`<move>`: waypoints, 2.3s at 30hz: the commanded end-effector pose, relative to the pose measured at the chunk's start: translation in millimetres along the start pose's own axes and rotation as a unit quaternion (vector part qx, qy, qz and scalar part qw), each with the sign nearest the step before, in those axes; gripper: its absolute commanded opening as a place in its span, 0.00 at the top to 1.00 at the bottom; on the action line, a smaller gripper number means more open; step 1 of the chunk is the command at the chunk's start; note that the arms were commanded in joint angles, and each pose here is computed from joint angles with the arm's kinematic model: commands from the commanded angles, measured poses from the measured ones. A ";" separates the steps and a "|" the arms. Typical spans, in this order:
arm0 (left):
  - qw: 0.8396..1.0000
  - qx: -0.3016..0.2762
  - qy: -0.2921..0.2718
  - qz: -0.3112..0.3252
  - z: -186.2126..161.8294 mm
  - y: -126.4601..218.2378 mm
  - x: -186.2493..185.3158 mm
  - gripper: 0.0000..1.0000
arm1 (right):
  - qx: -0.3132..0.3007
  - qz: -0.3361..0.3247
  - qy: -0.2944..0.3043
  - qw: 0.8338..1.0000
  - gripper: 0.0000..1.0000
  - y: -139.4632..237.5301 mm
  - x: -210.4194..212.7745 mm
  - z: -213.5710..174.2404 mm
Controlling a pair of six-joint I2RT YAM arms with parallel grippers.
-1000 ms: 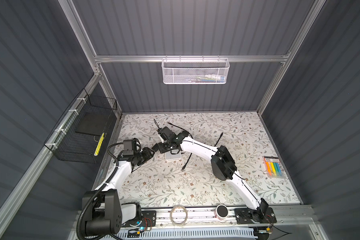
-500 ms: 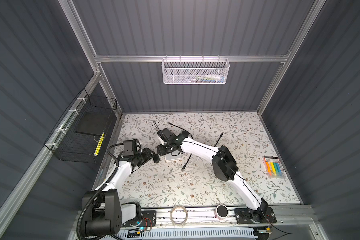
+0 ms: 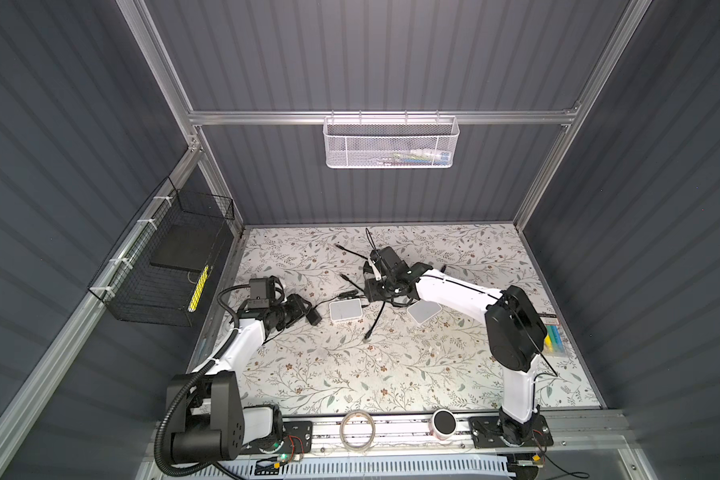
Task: Insert the plug into the switch port
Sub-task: 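Open right gripper and draw it back over the cable bundle, then lower right gripper toward the black ethernet cable's plug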
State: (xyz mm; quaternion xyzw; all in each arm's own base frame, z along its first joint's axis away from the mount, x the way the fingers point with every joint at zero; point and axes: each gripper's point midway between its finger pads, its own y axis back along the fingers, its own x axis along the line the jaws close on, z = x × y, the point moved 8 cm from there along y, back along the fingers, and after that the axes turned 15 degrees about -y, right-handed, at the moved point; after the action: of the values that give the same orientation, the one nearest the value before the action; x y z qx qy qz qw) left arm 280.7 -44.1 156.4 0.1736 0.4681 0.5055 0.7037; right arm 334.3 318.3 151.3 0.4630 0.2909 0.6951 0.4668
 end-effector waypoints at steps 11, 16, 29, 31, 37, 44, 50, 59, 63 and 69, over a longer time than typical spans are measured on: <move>1.000 0.005 -0.005 -0.008 5.1 -10.9 -6.2 0.54 | 0.046 0.053 -0.054 0.996 0.45 -33.8 5.0 -30.4; 1.000 0.007 -0.008 -0.004 2.8 -10.7 -5.0 0.54 | 0.058 0.077 -0.071 0.993 0.47 -44.5 14.1 -35.6; 1.000 0.009 -0.007 0.005 -4.2 -12.7 0.0 0.55 | 0.078 0.100 -0.048 0.991 0.49 -59.7 53.8 -44.2; 1.000 0.010 -0.007 0.008 -5.1 -12.3 0.7 0.55 | 0.084 0.108 -0.042 0.990 0.49 -63.3 63.9 -45.2; 1.000 0.009 -0.008 0.019 -7.4 -10.5 3.0 0.55 | 0.089 0.126 -0.035 0.987 0.49 -67.8 89.2 -44.6; 1.000 0.004 -0.011 0.018 -4.4 -6.5 0.7 0.55 | 0.072 0.101 -0.023 0.992 0.47 -49.6 77.8 -40.1; 1.000 0.000 -0.018 0.017 0.7 -3.3 -1.9 0.55 | 0.053 0.082 0.042 0.994 0.44 -3.6 33.8 -28.0; 1.000 -0.001 -0.020 0.014 4.1 -3.8 -3.1 0.55 | 0.086 -0.002 0.314 0.945 0.43 26.9 -21.2 -46.9; 1.000 -0.003 -0.022 0.013 5.7 -2.7 -4.3 0.55 | 0.084 -0.030 0.406 0.910 0.43 20.3 -37.3 -58.6; 1.000 -0.008 -0.027 0.006 7.8 -0.4 -6.5 0.55 | 0.063 -0.006 0.490 0.869 0.42 10.1 -27.3 -66.2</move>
State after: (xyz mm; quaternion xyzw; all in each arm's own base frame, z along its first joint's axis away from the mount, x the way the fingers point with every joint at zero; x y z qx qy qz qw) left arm 284.4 -47.7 150.1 0.1881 0.4595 0.5135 0.6998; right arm 268.6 280.8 119.2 0.1666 0.5294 0.7879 0.2668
